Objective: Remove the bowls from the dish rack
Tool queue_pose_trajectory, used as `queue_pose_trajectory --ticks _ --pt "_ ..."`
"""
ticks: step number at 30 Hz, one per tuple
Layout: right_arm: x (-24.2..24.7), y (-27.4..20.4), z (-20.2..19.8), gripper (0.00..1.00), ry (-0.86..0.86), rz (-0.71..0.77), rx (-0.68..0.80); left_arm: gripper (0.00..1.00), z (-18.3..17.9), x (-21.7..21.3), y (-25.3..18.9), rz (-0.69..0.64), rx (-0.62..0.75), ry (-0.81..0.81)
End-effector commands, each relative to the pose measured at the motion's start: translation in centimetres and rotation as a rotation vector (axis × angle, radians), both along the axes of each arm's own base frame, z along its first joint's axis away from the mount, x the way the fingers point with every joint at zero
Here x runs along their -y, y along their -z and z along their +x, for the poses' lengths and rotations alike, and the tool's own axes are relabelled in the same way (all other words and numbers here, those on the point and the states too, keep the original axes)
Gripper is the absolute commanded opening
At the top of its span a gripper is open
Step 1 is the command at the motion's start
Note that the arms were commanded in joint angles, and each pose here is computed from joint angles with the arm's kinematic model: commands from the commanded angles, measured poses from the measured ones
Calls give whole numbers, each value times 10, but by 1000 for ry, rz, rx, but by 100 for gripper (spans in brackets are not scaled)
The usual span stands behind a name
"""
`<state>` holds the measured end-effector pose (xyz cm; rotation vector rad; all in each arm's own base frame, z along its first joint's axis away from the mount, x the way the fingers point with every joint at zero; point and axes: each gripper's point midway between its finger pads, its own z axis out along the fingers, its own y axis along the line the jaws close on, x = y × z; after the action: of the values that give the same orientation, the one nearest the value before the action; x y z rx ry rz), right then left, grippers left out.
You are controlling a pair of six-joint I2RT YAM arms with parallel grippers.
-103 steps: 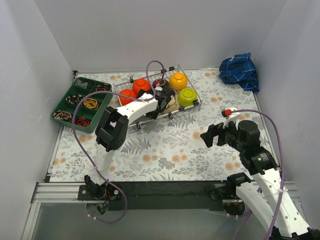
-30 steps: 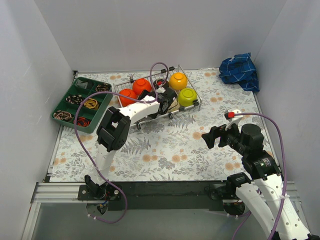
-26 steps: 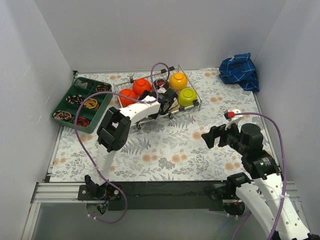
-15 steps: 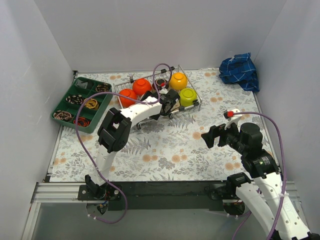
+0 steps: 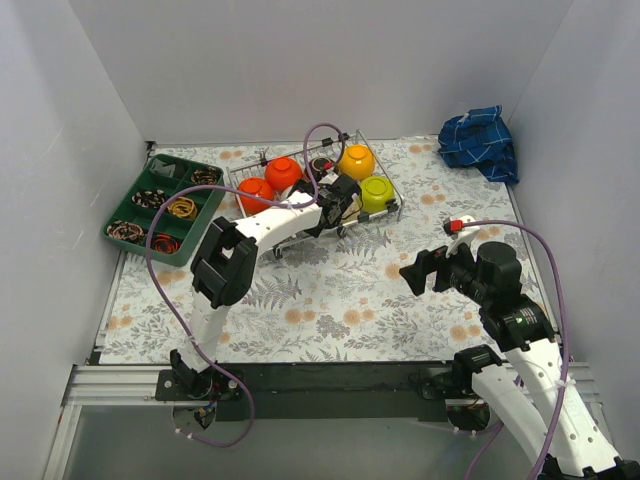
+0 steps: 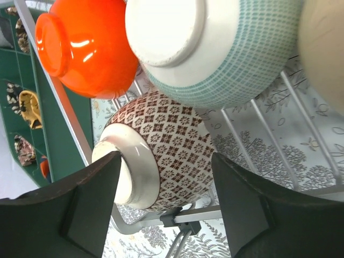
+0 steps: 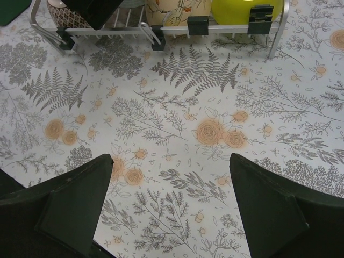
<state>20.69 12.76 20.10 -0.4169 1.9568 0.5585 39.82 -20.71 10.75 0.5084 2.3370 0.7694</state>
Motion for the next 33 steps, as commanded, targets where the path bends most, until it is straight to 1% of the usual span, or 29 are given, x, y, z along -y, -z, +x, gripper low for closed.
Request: queue_pose_trajectory --ticks 1,5,7,8,10,11,13,14,15,16,17,20,21,22,25,26,28,30,31,32,33 --pt "-11 -21 0 98 -60 39 67 71 11 20 -48 -135 102 41" --pt "-13 -21 -2 99 -78 44 66 81 15 26 -61 -188 125 48" --pt "-14 -22 -2 99 -84 46 67 85 21 34 -71 -277 138 46" --pt "-15 -23 -3 99 -91 48 66 87 24 32 -79 -339 156 16" --pt "-16 -25 -4 99 -98 50 68 91 28 39 -87 -455 156 16" --pt "-16 -25 -5 99 -102 52 67 94 31 36 -98 -520 180 -11" --pt "-17 -27 -6 99 -108 54 68 97 31 45 -104 -619 172 -10" --pt "-17 -27 -7 99 -111 53 66 98 30 45 -101 -645 161 -17" --pt "-17 -27 -7 99 -112 55 66 98 32 47 -107 -685 179 -14" --pt "-17 -27 -8 98 -112 54 63 98 31 48 -105 -694 174 -8" --pt "-17 -26 -9 99 -113 53 57 98 31 44 -99 -675 168 -7" --pt "-16 -27 -9 99 -110 50 52 98 41 27 -97 -570 192 41" --pt "-16 -26 -10 98 -113 45 47 98 44 23 -93 -548 193 66" --pt "-16 -26 -11 98 -117 45 46 98 47 18 -96 -483 185 130" --pt "-17 -25 -15 99 -138 39 42 98 54 14 -95 -417 168 241" --pt "-19 -26 -16 99 -152 42 41 98 57 12 -93 -409 166 253" --pt "-21 -25 -18 99 -171 40 31 98 62 15 -85 -430 133 282" --pt "-23 -25 -19 99 -184 41 15 98 68 11 -79 -471 104 267" --pt "-23 -23 -20 99 -182 38 0 96 73 10 -84 -495 110 253" --pt "-23 -24 -18 98 -178 34 -7 95 76 5 -76 -513 87 215" --pt "-22 -23 -18 99 -176 32 -15 94 76 7 -73 -539 68 212"
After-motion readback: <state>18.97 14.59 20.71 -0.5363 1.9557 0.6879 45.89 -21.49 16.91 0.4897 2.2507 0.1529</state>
